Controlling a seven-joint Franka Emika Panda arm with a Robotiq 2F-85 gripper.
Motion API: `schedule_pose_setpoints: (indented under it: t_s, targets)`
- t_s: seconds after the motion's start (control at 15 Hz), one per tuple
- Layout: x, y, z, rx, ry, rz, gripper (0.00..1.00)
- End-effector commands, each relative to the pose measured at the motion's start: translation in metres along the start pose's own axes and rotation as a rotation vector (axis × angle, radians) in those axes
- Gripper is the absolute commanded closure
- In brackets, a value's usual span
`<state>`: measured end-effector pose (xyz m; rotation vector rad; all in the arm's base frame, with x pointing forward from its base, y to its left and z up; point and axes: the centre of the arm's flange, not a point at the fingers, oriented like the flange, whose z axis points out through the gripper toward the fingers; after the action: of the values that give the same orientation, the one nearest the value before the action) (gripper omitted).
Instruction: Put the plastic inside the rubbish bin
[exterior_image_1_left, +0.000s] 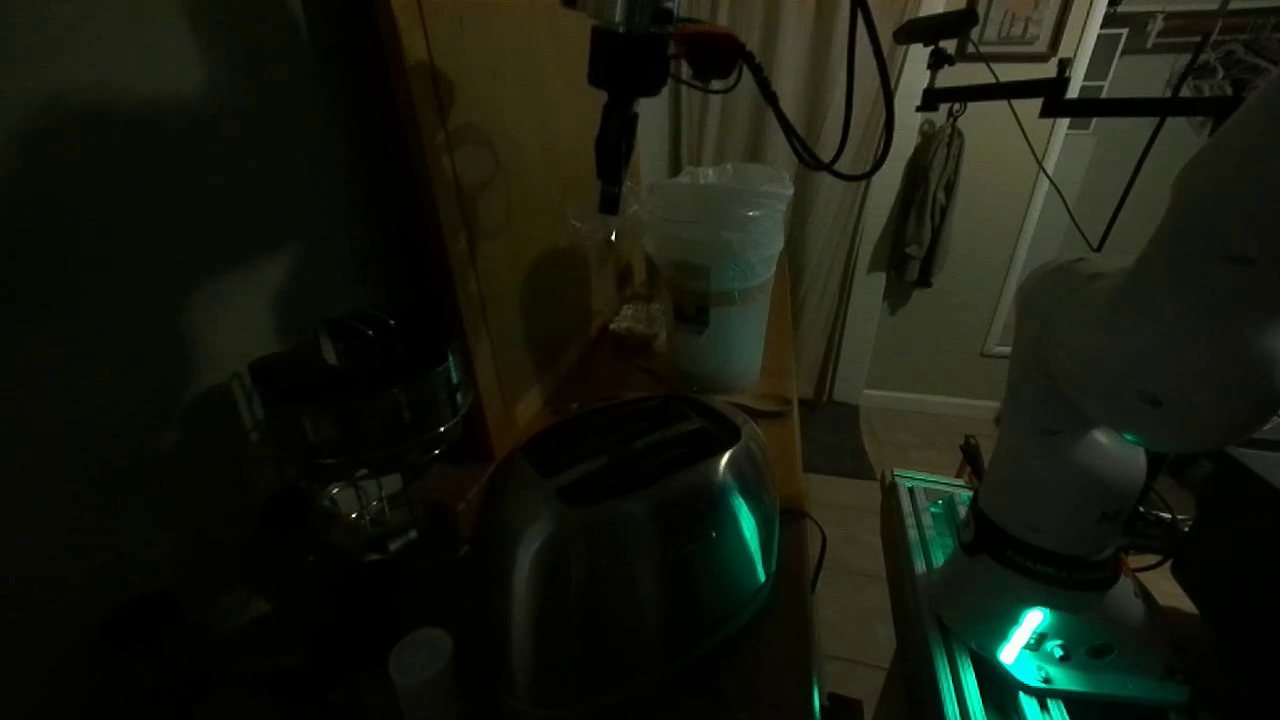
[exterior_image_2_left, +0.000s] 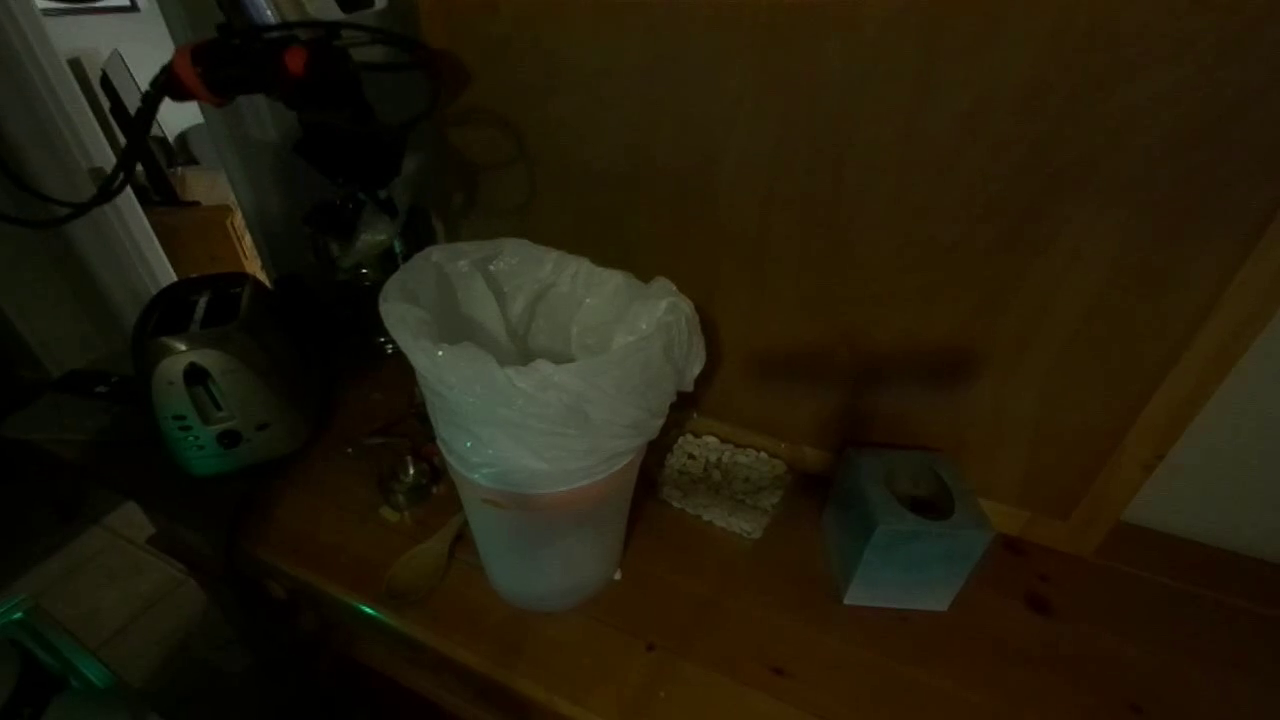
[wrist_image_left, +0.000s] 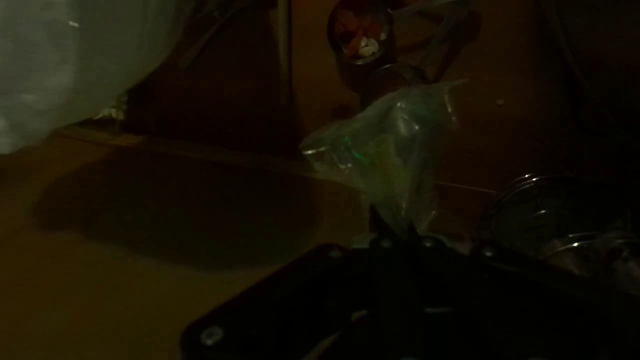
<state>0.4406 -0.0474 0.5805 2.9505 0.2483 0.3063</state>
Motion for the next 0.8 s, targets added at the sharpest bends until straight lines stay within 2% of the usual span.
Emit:
schedule_pose_setpoints:
  t_s: [0.0,0.2,0.33,0.53,0.73]
  targets:
    - [-0.005,0.033,-0.055,-0.104,0.062,0.087,1.0]
    - [-0.002,0.058,-0.089,-0.248,0.097,0.184,1.0]
    - [-0.004,0.071,-0.108,-0.316,0.102,0.254,1.0]
    - [-0.013,0.093,-0.123,-0.364,0.067,0.369,1.0]
    - [-0.019,0.107,-0.118,-0.395,-0.002,0.438,1.0]
